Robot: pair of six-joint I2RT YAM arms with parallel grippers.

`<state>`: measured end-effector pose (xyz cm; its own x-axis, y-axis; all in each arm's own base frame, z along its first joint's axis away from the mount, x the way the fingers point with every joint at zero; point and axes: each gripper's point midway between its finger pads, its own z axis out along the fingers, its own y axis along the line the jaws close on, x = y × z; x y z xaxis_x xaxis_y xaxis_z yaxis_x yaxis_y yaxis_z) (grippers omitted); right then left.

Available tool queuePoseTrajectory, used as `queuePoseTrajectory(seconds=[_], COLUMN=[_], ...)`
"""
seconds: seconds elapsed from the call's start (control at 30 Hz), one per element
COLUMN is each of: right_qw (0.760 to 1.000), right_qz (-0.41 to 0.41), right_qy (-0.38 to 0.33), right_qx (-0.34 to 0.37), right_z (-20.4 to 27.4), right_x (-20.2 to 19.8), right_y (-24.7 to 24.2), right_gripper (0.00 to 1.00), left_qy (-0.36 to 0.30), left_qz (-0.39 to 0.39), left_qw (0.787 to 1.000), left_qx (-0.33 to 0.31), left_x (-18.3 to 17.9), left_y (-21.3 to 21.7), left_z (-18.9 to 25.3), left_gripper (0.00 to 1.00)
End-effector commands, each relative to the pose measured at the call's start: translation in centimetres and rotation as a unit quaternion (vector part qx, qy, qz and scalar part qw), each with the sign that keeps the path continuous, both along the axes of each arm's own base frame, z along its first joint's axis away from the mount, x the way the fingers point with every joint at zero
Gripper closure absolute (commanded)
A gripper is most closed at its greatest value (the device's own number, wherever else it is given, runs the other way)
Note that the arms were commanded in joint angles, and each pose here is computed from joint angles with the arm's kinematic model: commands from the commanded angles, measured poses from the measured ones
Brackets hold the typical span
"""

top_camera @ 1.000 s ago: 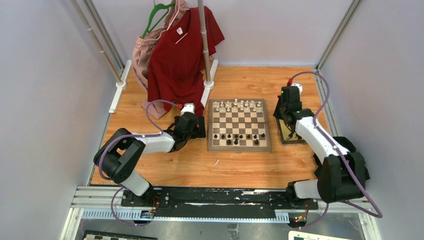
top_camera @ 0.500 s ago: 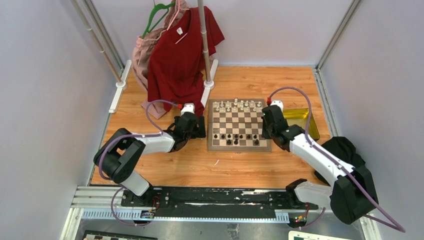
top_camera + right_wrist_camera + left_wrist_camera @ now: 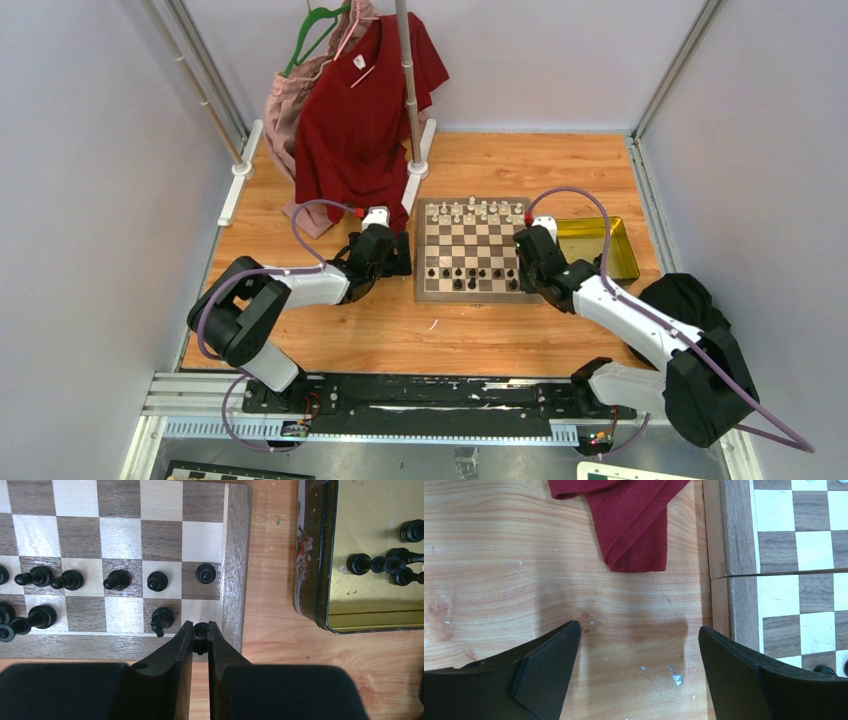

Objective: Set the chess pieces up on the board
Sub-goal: Place the chess piece on the chessboard.

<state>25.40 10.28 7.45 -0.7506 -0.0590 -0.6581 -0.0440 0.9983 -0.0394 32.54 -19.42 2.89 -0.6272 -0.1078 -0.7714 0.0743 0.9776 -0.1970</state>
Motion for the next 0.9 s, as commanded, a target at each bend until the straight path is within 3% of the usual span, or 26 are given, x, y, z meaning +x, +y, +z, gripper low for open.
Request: queuePoseTrajectory(seconds=[0.0,0.5,0.87], right_qw=[1.000,1.000,1.000], right_qz=[-0.010,-0.006,-0.002], right_qy=[-0.006,-0.013,-0.009], right_qx=[-0.010,-0.004,-0.004], right_z=[-0.8,-1.7,-1.1], right_x=[-0.1,0.5,0.1], right_y=[-0.3,0.2,0.0], right_gripper=[1.00,0.99,0.67], left_qy=[-0.022,-0.017,-0.015], left_qz=[0.002,-0.001,-0.004], left_qw=[1.000,1.000,1.000], left_qx=[-0.005,-0.004,-0.002], left_x=[0.9,0.9,0.8], left_y=[-0.5,-0.7,-0.9], left_z=[1.3,0.8,0.7], left_gripper=[0.07,0.07,0.07])
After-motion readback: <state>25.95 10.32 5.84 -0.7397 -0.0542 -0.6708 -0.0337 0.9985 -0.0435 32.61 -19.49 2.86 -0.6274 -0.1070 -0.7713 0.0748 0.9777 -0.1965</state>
